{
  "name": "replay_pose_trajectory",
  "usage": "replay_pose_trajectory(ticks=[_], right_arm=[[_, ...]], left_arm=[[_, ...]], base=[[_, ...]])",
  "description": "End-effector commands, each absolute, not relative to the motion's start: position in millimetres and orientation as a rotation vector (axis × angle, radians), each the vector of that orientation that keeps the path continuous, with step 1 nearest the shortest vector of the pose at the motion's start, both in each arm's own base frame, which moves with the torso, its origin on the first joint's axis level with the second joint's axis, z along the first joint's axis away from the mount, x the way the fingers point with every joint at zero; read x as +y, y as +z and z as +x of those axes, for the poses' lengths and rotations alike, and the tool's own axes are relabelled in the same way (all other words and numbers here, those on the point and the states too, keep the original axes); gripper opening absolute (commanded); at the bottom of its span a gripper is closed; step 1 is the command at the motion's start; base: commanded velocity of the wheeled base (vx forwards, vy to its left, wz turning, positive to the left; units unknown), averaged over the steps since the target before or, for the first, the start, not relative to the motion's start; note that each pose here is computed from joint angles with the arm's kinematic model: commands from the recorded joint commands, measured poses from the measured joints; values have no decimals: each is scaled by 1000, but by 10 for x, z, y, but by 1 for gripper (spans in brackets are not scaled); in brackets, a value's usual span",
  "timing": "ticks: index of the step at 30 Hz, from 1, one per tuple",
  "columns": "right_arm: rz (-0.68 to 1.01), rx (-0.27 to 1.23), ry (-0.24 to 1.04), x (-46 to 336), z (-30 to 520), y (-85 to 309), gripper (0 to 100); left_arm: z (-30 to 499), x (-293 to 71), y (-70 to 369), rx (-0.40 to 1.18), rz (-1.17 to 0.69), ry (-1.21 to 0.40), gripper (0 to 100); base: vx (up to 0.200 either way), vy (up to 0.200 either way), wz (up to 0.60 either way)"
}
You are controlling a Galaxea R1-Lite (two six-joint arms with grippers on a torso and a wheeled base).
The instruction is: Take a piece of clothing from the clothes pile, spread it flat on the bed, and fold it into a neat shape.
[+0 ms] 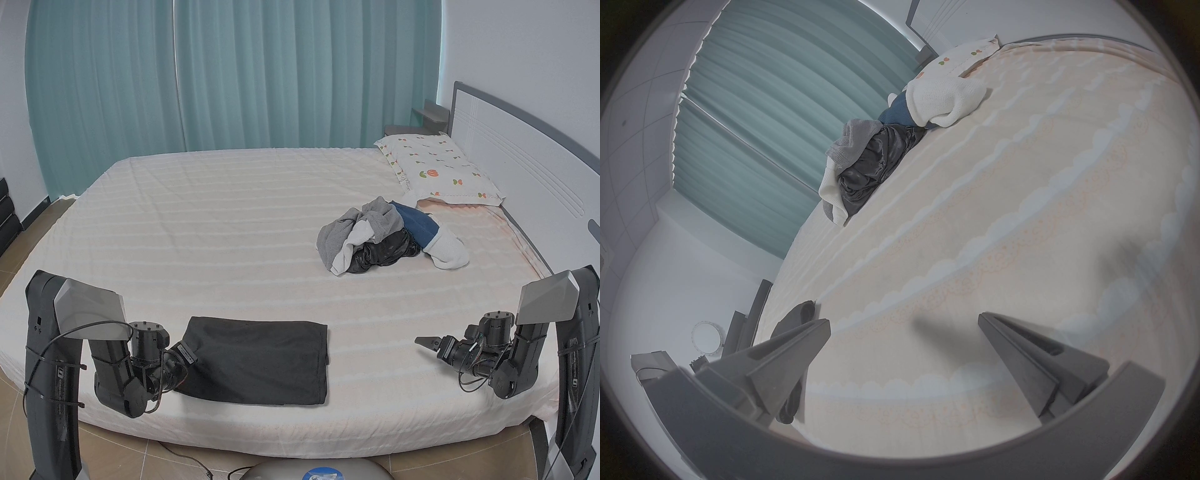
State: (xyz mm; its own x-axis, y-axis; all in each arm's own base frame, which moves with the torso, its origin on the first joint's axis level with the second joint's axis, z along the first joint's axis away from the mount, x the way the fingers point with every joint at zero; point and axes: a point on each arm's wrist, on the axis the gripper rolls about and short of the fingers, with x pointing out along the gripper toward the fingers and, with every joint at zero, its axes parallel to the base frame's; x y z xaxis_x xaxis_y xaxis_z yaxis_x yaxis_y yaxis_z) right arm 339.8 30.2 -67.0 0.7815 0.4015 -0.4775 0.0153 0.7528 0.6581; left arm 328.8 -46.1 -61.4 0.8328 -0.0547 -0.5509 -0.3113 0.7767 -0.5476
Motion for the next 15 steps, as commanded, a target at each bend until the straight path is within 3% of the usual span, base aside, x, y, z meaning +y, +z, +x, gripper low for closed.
replay_pose_trajectory(ticks=[1, 10, 15], right_arm=[[696, 649, 229, 303, 3399, -668, 100], [696, 649, 229, 303, 3399, -668, 100], [696, 649, 229, 303, 3398, -672, 100]], left_arm=[[3278, -456, -594, 570, -676, 145, 0], [3271, -443, -602, 571, -678, 156, 0], [3264, -437, -605, 573, -681, 160, 0]], base=[[0, 0, 0], [0, 0, 0], [0, 200, 0]])
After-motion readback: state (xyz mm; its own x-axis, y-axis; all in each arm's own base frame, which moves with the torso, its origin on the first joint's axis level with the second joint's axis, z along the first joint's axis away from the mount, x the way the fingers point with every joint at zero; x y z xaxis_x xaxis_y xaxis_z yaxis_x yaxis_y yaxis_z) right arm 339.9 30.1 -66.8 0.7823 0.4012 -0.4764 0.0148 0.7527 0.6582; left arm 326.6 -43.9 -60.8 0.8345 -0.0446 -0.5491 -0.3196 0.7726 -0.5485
